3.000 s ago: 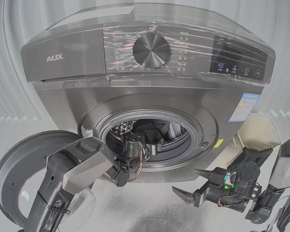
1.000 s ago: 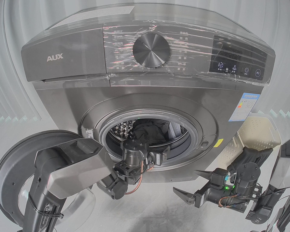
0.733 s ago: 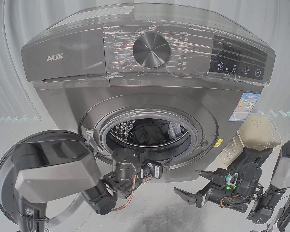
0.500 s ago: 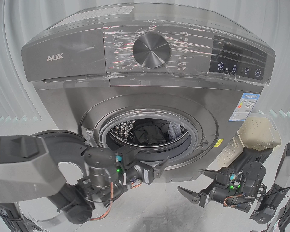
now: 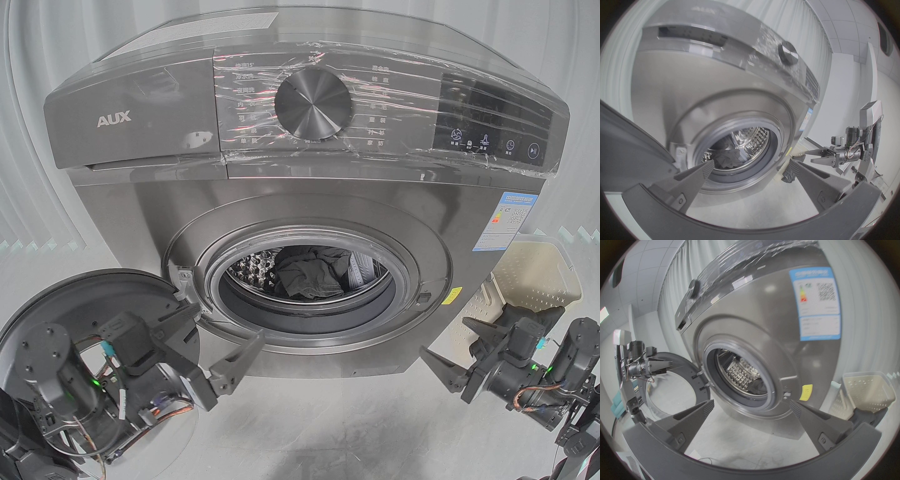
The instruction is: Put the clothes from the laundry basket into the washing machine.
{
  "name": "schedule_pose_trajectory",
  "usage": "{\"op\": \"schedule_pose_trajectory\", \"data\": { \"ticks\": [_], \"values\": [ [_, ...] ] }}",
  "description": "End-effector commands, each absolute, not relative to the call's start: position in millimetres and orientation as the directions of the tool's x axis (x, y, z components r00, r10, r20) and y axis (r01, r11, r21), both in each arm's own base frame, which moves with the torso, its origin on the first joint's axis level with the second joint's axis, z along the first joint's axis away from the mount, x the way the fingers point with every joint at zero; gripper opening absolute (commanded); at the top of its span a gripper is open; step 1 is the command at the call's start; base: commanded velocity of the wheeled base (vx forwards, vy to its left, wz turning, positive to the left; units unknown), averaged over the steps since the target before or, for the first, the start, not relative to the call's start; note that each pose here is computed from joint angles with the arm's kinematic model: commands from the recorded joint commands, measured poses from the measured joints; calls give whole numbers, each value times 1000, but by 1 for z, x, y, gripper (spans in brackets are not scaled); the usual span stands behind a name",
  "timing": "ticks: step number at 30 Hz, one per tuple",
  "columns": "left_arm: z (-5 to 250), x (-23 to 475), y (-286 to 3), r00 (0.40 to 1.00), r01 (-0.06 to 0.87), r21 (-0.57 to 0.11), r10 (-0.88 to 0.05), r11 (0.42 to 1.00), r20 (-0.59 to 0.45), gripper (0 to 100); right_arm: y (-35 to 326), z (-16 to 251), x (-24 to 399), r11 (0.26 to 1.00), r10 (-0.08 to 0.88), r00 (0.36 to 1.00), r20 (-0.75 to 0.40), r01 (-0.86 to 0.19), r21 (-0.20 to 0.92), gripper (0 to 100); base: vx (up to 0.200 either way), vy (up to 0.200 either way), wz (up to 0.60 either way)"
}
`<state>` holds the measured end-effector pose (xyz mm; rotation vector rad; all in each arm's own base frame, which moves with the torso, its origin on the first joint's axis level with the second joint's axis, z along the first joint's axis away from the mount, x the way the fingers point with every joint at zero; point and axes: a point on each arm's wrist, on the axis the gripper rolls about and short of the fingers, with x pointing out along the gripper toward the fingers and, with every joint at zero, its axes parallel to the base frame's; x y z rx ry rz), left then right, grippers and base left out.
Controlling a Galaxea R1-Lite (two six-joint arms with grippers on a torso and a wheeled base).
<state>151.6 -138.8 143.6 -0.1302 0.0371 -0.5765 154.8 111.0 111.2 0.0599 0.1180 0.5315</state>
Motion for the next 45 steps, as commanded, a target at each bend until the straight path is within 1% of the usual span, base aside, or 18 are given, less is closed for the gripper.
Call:
{"op": "schedule_pose_trajectory", "data": {
  "ticks": [1,6,8,10,14,19,22,25,29,30,33,36,38,39,40,42,45],
  "values": [
    [160,131,-113,856,517,-136,-509,845,92,100,86,129,144,902,426,904,-21,-423,89,100,-200,0,0],
    [162,118,-100,856,515,-129,-503,847,118,100,78,132,137,910,411,911,-29,-407,81,100,-200,0,0],
    [159,115,-94,867,496,-115,-487,860,104,100,76,133,133,911,409,912,-43,-405,84,100,-200,0,0],
    [154,114,-86,884,466,-80,-460,881,81,100,71,135,126,914,402,914,-49,-397,83,100,-200,0,0],
    [158,108,-77,891,449,-73,-440,890,116,100,63,138,115,919,390,919,-56,-385,82,100,-200,0,0],
    [158,90,-63,893,443,-64,-435,894,114,100,50,134,94,924,382,916,-120,-375,77,100,-200,0,0],
    [156,74,-50,900,431,-61,-424,900,101,100,35,132,74,936,352,928,-125,-345,77,100,-200,0,0],
    [154,63,-38,915,398,-63,-391,915,98,100,25,130,61,951,308,944,-117,-300,78,100,-200,0,0],
    [150,49,-26,927,368,-74,-359,927,110,100,15,126,44,963,267,959,-93,-260,75,100,0,0,0],
    [147,42,-19,938,339,-79,-330,938,108,100,10,123,34,968,244,967,-73,-238,76,100,0,0,0],
    [137,26,-9,954,292,-101,-282,951,104,100,3,115,18,976,205,977,-53,-201,79,100,0,0,0],
    [129,17,-3,963,261,-114,-251,958,95,100,0,108,8,981,183,982,-40,-179,80,100,0,0,0],
    [115,3,2,973,223,-113,-215,968,82,100,-3,99,-3,983,168,985,-28,-165,82,100,0,-100,0],
    [115,3,2,973,223,-113,-215,968,82,100,-3,99,-3,983,168,985,-28,-165,82,100,0,-200,0],
    [106,-6,5,976,209,-114,-202,971,76,100,-4,91,-10,985,156,988,-21,-154,83,100,0,-200,0],
    [95,-14,5,975,216,-118,-208,969,80,100,-4,84,-15,985,147,989,-20,-144,89,100,0,-200,0],
    [90,-16,4,976,215,-116,-211,970,44,100,-5,84,-15,987,138,990,-23,-135,92,100,0,-67,0]
  ]
}}
